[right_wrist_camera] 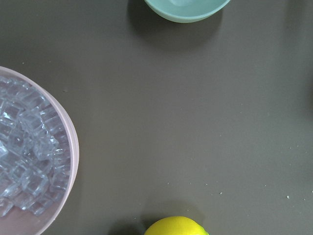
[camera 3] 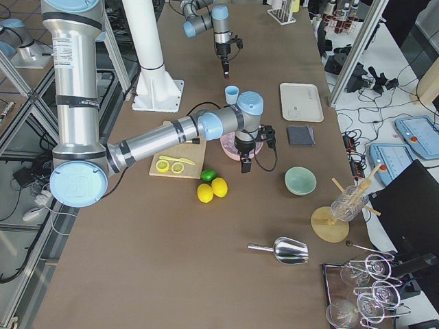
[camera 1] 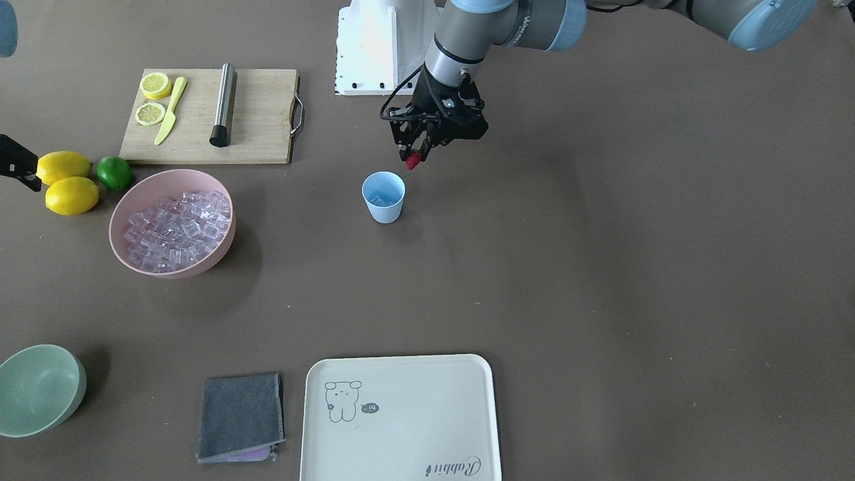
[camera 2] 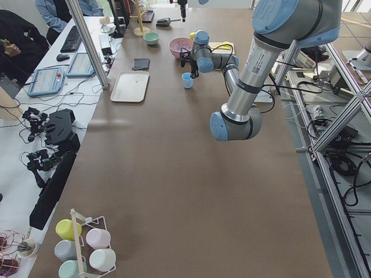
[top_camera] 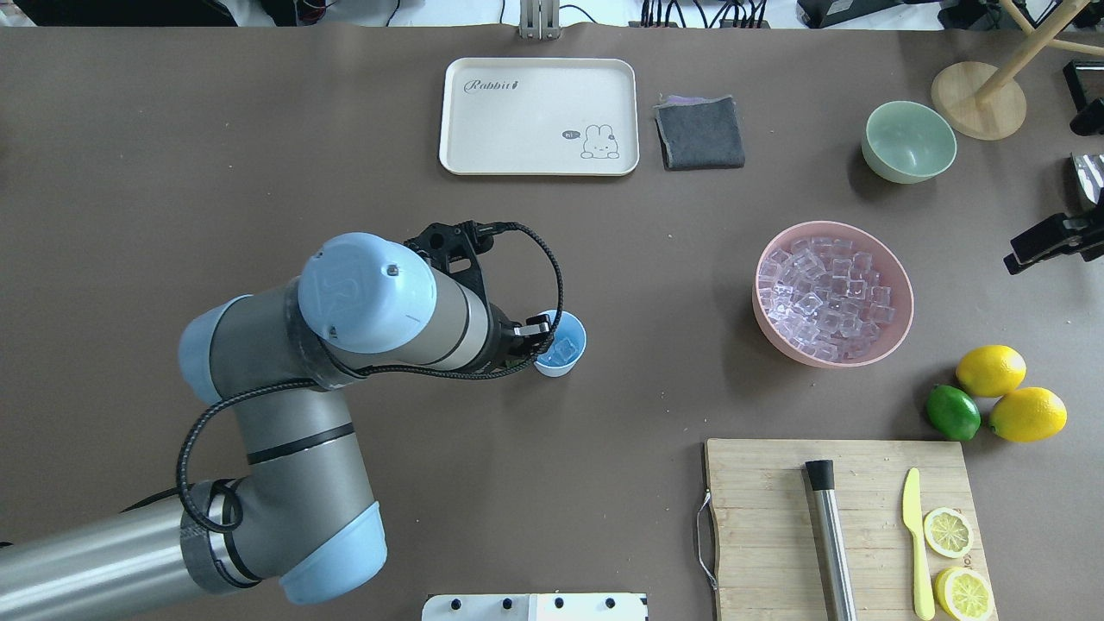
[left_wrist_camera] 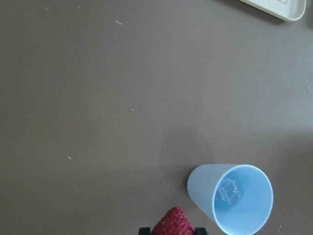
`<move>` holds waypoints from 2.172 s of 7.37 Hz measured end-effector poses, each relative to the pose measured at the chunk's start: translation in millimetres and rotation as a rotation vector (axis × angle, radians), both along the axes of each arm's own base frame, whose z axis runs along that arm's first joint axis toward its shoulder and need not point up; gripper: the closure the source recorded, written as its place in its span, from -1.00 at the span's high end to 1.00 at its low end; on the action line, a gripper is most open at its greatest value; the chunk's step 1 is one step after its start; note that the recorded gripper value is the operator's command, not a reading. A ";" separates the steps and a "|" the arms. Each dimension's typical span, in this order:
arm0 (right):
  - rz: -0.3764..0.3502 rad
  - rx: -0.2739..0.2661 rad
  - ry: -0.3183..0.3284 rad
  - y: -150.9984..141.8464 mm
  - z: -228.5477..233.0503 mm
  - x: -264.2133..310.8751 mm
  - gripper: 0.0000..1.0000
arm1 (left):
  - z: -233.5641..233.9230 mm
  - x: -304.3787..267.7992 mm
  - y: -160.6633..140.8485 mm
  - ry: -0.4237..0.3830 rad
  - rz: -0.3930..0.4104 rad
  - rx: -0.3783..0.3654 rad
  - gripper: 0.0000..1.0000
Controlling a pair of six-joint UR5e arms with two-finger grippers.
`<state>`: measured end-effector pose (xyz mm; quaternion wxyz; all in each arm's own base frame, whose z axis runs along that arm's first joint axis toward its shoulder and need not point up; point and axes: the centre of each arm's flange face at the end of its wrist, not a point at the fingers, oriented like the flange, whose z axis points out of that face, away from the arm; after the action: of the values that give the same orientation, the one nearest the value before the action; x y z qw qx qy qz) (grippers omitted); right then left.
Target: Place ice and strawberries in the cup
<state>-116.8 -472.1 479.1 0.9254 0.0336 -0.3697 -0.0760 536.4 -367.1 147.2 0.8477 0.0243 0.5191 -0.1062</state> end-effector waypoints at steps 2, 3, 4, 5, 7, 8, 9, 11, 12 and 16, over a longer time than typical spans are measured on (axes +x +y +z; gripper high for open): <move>0.001 0.000 0.001 0.3 1.1 1.9 1.00 | -9.9 18.4 5.2 -0.001 0.010 0.007 -1.00; 0.001 -0.001 0.001 0.4 1.7 2.2 1.00 | -13.2 21.4 5.3 0.001 0.012 0.009 -1.00; 0.002 -0.003 0.002 0.5 2.3 2.3 1.00 | -16.6 23.0 4.2 0.003 0.013 0.013 -1.00; 0.002 -0.004 0.002 0.6 2.8 2.4 1.00 | -18.0 23.9 2.3 0.003 0.011 0.015 -1.00; 0.002 -0.008 0.004 1.6 4.8 2.8 1.00 | -21.6 30.9 -5.4 -0.005 -0.010 0.034 0.39; 0.001 -0.009 0.004 2.2 5.7 3.0 1.00 | -24.6 36.1 -11.0 -0.007 -0.017 0.047 0.90; 0.001 -0.010 0.005 2.6 6.4 3.2 1.00 | -25.4 37.5 -15.7 -0.011 -0.019 0.061 0.92; 0.001 -0.012 0.005 2.8 7.0 3.3 1.00 | -23.8 33.7 -24.5 -0.021 -0.018 0.084 0.93; 0.002 -0.011 0.005 3.2 6.9 3.9 1.00 | -24.5 27.3 -30.6 -0.020 -0.023 0.086 0.93; -0.028 0.022 0.023 8.8 31.2 35.8 1.00 | 15.2 -77.2 -76.7 -0.132 0.038 0.160 0.93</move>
<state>-81.0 -463.4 510.3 0.9281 0.0380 -0.3584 -0.0932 459.2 -443.7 162.4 0.8772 0.0890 0.4695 -0.0465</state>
